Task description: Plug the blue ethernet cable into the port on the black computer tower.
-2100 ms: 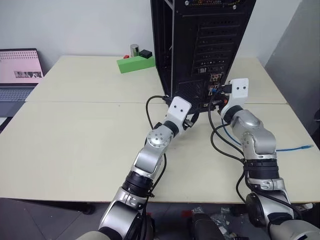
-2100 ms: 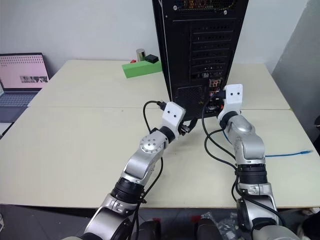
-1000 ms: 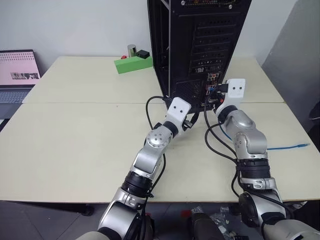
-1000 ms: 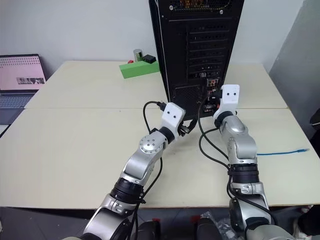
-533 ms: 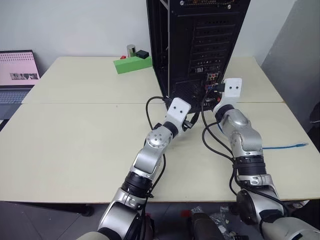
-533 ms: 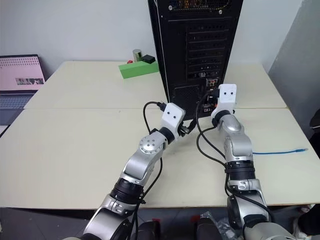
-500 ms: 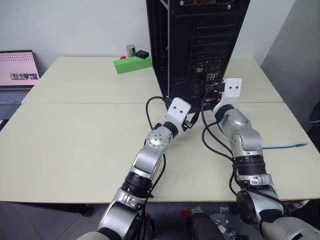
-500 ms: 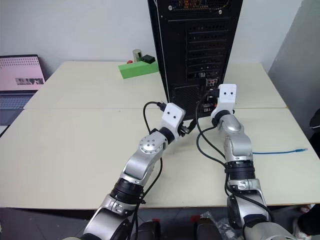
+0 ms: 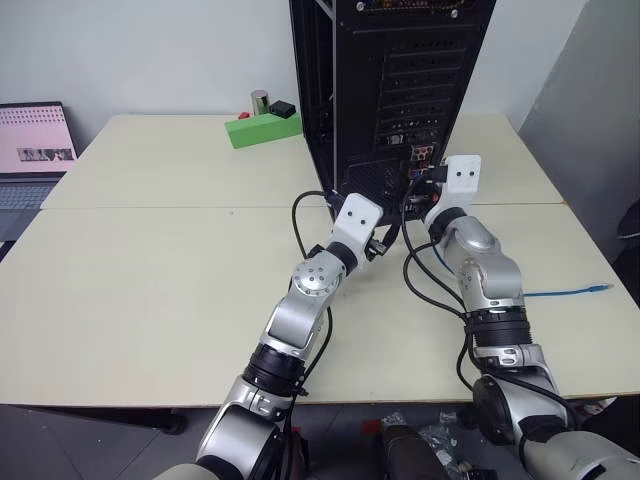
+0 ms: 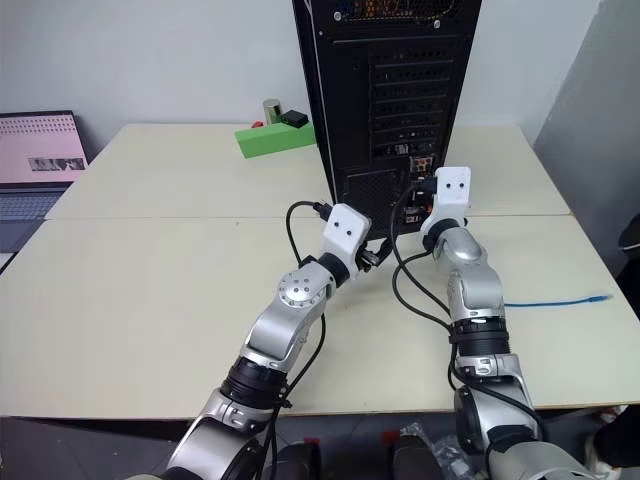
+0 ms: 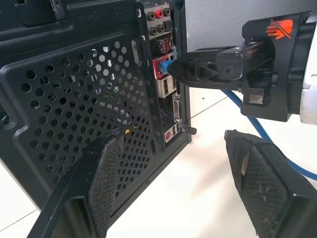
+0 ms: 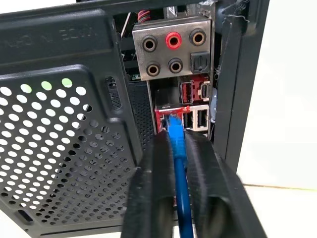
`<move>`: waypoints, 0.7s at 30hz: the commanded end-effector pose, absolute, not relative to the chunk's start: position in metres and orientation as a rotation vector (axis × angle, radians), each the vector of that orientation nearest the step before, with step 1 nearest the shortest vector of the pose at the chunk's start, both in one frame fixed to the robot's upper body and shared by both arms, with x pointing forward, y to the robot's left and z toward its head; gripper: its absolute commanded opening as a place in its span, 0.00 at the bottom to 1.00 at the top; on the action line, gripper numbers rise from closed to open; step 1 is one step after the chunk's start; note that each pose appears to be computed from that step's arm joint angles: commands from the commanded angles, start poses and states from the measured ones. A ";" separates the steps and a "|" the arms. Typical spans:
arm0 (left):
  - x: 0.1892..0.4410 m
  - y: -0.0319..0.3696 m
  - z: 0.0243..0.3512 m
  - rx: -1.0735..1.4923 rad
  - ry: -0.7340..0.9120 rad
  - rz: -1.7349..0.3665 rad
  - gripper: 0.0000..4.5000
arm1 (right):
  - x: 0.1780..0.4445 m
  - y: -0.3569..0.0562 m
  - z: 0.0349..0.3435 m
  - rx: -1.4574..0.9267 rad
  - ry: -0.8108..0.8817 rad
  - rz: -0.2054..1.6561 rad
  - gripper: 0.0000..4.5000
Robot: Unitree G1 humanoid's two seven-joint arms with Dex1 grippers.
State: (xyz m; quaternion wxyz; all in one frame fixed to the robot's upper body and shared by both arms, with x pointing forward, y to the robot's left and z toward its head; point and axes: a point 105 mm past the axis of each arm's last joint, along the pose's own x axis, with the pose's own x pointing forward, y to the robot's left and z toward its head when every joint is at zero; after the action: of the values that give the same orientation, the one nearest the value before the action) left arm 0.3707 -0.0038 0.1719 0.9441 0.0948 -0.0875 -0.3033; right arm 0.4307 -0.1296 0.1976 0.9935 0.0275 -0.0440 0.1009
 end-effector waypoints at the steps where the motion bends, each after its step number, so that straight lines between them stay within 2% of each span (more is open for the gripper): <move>1: 0.367 -0.003 0.189 0.173 -0.242 -0.620 0.77 | 0.426 -0.133 0.213 0.030 -0.124 0.241 0.34; 8: 0.367 0.002 0.190 0.168 -0.240 -0.632 0.77 | 0.404 -0.147 0.212 -0.013 -0.098 0.316 0.68; 12: 0.369 0.027 0.188 0.184 -0.192 -0.627 0.77 | 0.374 -0.152 0.215 -0.140 -0.104 0.495 0.86; 15: 0.367 0.041 0.190 0.209 -0.169 -0.638 0.77 | 0.361 -0.162 0.219 -0.166 -0.122 0.549 1.00; 21: 0.360 0.073 0.196 0.242 -0.130 -0.680 0.77 | 0.341 -0.185 0.237 -0.174 -0.179 0.629 1.00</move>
State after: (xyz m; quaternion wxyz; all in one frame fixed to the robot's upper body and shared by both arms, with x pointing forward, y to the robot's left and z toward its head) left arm 0.3664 0.0663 0.1765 0.9384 0.1216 -0.0373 -0.3212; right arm 0.3532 -0.1814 0.2139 0.9541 -0.0820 -0.0435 0.2847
